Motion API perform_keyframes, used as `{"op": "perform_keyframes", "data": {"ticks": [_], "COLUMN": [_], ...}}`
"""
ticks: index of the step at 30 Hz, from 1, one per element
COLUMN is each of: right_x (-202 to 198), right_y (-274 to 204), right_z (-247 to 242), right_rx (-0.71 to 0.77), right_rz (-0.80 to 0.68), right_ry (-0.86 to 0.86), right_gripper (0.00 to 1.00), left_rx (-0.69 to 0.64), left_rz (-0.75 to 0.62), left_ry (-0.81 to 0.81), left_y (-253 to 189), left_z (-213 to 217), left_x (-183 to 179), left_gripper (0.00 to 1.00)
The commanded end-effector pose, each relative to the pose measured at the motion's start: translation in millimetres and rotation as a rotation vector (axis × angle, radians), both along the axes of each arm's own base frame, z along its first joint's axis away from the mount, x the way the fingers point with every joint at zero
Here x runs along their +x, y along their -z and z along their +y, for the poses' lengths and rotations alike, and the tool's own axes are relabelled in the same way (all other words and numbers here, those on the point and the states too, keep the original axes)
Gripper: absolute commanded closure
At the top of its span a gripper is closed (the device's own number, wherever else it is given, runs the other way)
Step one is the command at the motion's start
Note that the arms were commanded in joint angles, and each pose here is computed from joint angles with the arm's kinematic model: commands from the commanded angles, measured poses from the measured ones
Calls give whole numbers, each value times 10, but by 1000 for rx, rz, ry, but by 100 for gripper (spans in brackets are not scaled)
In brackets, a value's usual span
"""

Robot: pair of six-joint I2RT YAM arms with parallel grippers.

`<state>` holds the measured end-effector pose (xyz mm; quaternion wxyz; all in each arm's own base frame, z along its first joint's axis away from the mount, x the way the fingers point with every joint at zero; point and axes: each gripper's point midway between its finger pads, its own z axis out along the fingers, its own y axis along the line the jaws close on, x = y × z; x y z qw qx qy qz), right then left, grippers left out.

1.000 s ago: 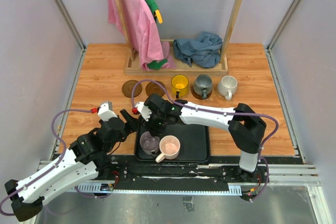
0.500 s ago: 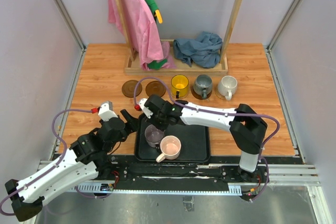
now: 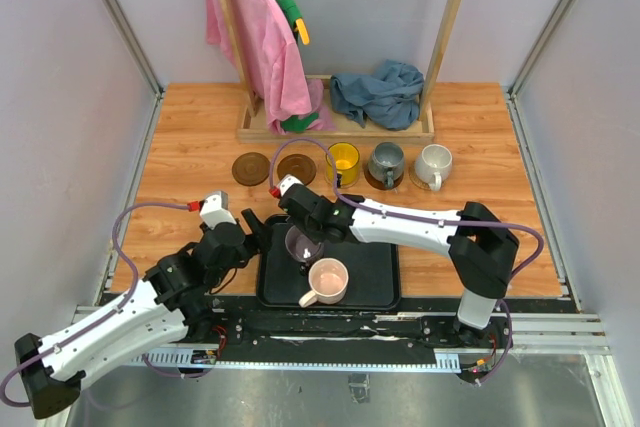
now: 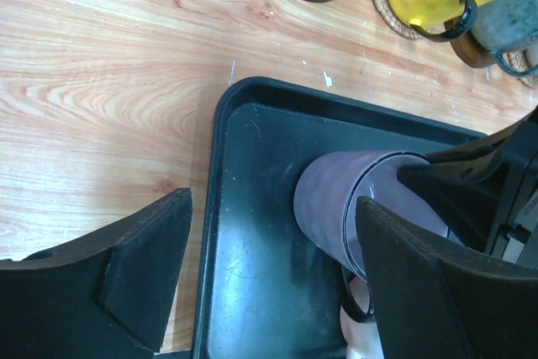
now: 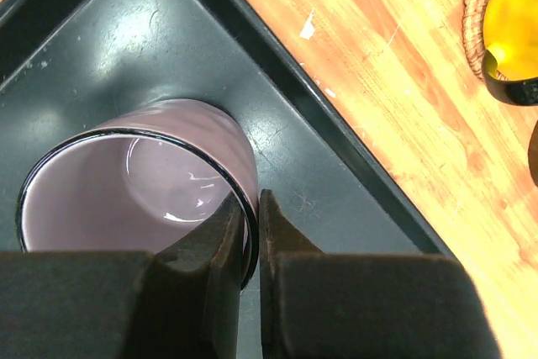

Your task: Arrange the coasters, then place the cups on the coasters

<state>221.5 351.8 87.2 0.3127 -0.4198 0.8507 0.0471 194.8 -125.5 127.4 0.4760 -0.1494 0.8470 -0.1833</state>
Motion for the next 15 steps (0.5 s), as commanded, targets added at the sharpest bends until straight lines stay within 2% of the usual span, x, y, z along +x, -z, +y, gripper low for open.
{"op": "perform_keyframes", "data": {"ticks": [1, 3, 7, 10, 15], "right_x": [159, 135, 65, 59, 42], "right_y": [-96, -53, -50, -116, -300], "right_z": [149, 221, 342, 300, 95], "right_rx": [96, 126, 162, 163, 167], "right_rz": [-16, 36, 104, 96, 52], "right_ry": [174, 199, 206, 210, 226], "right_gripper": [99, 95, 75, 63, 51], "left_rx": [-2, 8, 29, 33, 14], "left_rz": [-31, -29, -14, -7, -20], "left_ry": [48, 62, 90, 114, 187], "left_y": [-38, -32, -10, -7, -60], "left_z": [-113, -132, -170, -205, -309], "left_x": [41, 43, 31, 17, -25], "left_gripper": [18, 18, 18, 18, 18]}}
